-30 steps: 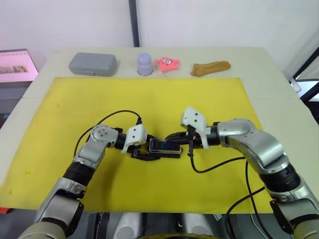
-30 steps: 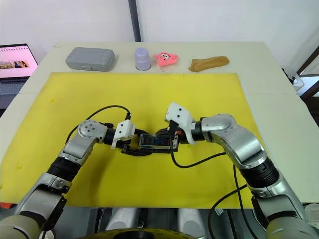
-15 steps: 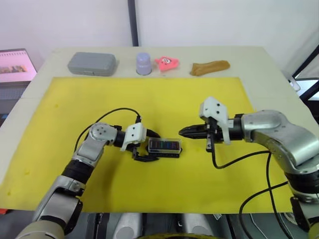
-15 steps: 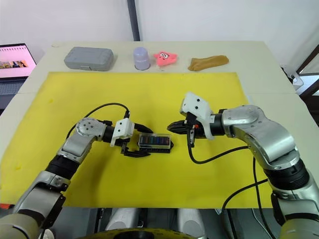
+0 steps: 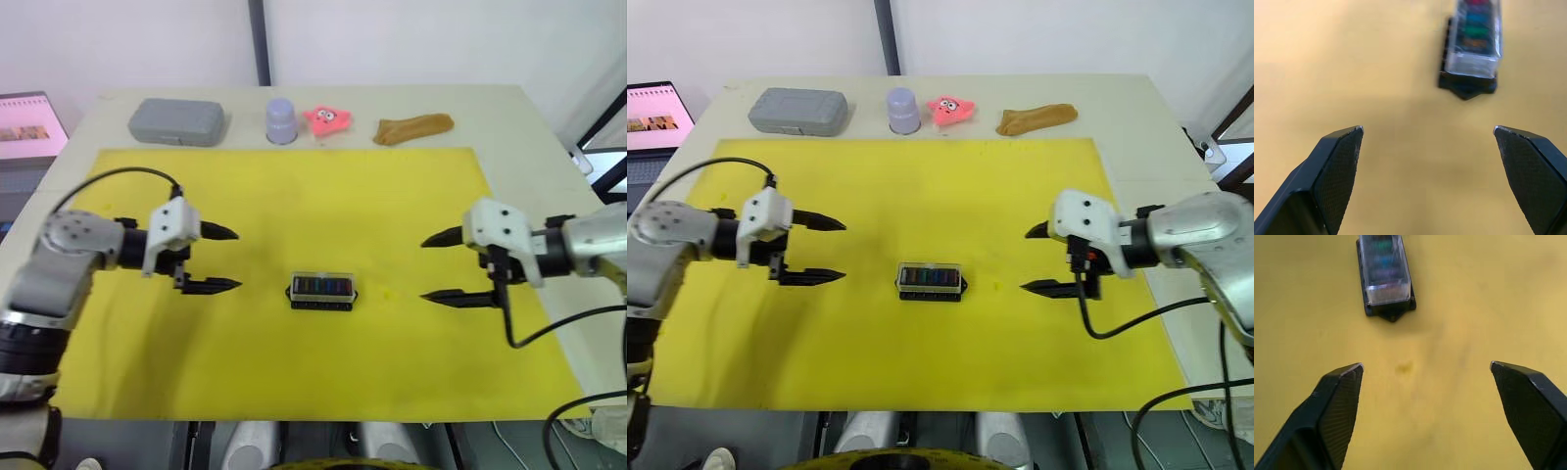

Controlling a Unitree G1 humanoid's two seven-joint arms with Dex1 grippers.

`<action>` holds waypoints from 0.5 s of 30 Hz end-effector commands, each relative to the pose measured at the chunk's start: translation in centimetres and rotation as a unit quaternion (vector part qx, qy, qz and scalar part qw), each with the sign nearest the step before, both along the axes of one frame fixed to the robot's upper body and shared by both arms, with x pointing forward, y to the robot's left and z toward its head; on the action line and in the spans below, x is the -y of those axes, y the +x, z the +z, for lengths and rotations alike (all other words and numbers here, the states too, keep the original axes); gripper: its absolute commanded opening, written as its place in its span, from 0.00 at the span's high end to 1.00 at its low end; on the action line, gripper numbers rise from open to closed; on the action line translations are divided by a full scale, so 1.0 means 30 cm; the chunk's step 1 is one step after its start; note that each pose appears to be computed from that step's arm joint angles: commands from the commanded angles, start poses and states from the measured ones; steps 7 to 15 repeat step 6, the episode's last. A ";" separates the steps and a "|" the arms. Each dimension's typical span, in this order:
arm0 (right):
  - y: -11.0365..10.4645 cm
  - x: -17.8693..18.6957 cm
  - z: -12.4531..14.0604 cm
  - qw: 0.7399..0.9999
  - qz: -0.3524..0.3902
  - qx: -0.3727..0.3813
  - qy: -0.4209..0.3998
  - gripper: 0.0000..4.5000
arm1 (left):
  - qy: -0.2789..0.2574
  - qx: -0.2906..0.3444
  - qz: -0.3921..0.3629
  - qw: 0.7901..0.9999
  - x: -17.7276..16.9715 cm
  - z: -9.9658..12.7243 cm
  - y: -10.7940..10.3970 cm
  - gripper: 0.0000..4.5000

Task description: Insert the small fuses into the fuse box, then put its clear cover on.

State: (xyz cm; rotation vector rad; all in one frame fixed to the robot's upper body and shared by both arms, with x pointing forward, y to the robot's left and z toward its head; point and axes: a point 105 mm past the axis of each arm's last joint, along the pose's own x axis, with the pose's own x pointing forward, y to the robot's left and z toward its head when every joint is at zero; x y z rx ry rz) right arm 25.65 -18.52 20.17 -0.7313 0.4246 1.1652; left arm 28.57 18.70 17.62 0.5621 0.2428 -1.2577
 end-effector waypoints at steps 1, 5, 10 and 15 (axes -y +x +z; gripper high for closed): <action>-0.002 0.039 0.064 0.999 0.000 0.033 -0.016 0.01 | 0.005 0.002 0.020 1.000 -0.028 0.051 -0.040 0.00; -0.013 0.056 0.070 0.999 0.002 0.032 -0.021 0.01 | 0.008 0.000 0.052 0.999 -0.063 0.064 -0.080 0.00; -0.014 0.056 0.069 0.999 0.003 0.032 -0.021 0.01 | 0.010 0.001 0.057 0.998 -0.069 0.061 -0.085 0.00; -0.014 0.056 0.069 0.999 0.003 0.032 -0.021 0.01 | 0.010 0.001 0.057 0.998 -0.069 0.061 -0.085 0.00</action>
